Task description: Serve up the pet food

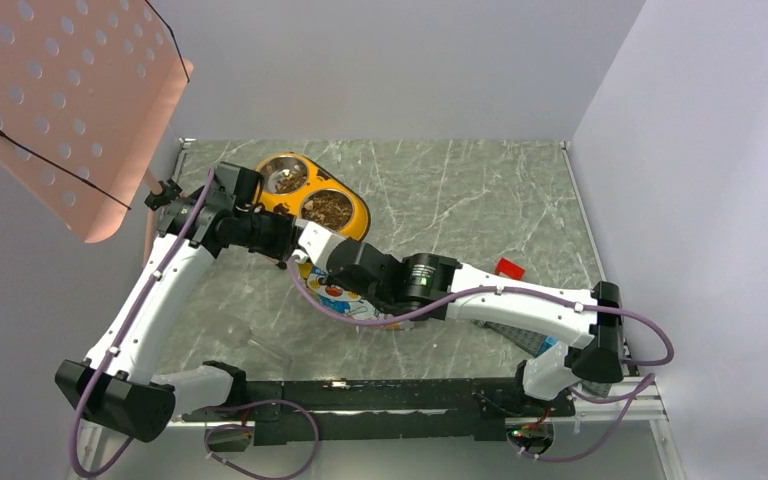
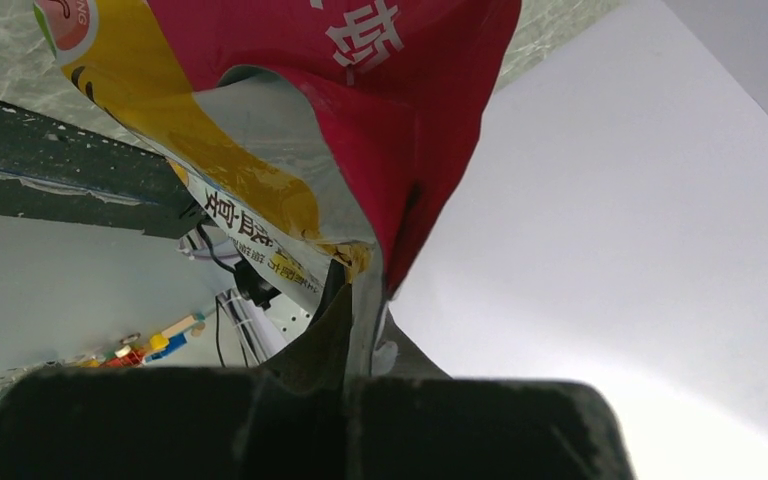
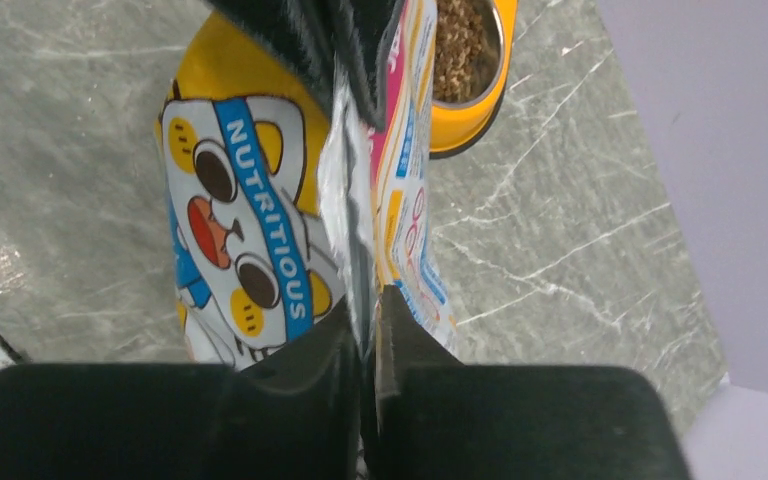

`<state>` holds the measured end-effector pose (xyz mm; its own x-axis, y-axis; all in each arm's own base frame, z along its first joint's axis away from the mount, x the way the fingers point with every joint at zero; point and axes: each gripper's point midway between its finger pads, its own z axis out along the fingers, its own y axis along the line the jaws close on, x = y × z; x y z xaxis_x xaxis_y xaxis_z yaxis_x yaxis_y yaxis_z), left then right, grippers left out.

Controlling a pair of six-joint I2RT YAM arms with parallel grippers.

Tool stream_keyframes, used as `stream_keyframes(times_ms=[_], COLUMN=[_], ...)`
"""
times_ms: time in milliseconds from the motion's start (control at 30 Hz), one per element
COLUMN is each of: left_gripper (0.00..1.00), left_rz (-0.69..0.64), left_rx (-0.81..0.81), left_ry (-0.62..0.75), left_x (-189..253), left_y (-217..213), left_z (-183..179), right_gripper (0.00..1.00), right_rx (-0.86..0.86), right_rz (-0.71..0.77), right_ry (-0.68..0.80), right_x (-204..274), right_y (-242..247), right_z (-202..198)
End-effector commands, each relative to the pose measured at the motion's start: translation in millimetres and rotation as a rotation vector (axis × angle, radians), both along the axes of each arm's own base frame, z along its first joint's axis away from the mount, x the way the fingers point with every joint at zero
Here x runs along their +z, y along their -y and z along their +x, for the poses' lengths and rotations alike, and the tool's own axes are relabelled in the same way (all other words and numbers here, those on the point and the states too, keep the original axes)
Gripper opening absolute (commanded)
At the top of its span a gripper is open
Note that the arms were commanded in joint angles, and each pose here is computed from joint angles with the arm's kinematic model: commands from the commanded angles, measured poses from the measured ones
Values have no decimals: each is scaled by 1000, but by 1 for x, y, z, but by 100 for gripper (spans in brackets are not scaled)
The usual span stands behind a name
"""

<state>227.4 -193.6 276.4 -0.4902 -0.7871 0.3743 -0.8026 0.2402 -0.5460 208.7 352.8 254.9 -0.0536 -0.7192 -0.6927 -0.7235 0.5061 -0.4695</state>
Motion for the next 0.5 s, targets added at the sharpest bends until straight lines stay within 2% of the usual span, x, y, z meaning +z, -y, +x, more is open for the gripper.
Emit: stream_keyframes(times_ms=[0,33,267,467], left_gripper=[0,0,0,0], left_rz=[106,111,207,234], left_rx=[111,110,103,103], left_ry=[87,97,83,75], left_x=[2,2,-6,-13], left_y=[-27,-29,-62,-71], left_z=[26,31,43,44], right_gripper=[3,0,0,0], right_rx=[-109,-114,-109,-134], right_rz=[-82,-91,-72,-77], right_ry=[31,17,-63,-57], right_x=[-3,-8,-14,-21], right_y=[59,68,124,171], right_z=[3,0,-30,-42])
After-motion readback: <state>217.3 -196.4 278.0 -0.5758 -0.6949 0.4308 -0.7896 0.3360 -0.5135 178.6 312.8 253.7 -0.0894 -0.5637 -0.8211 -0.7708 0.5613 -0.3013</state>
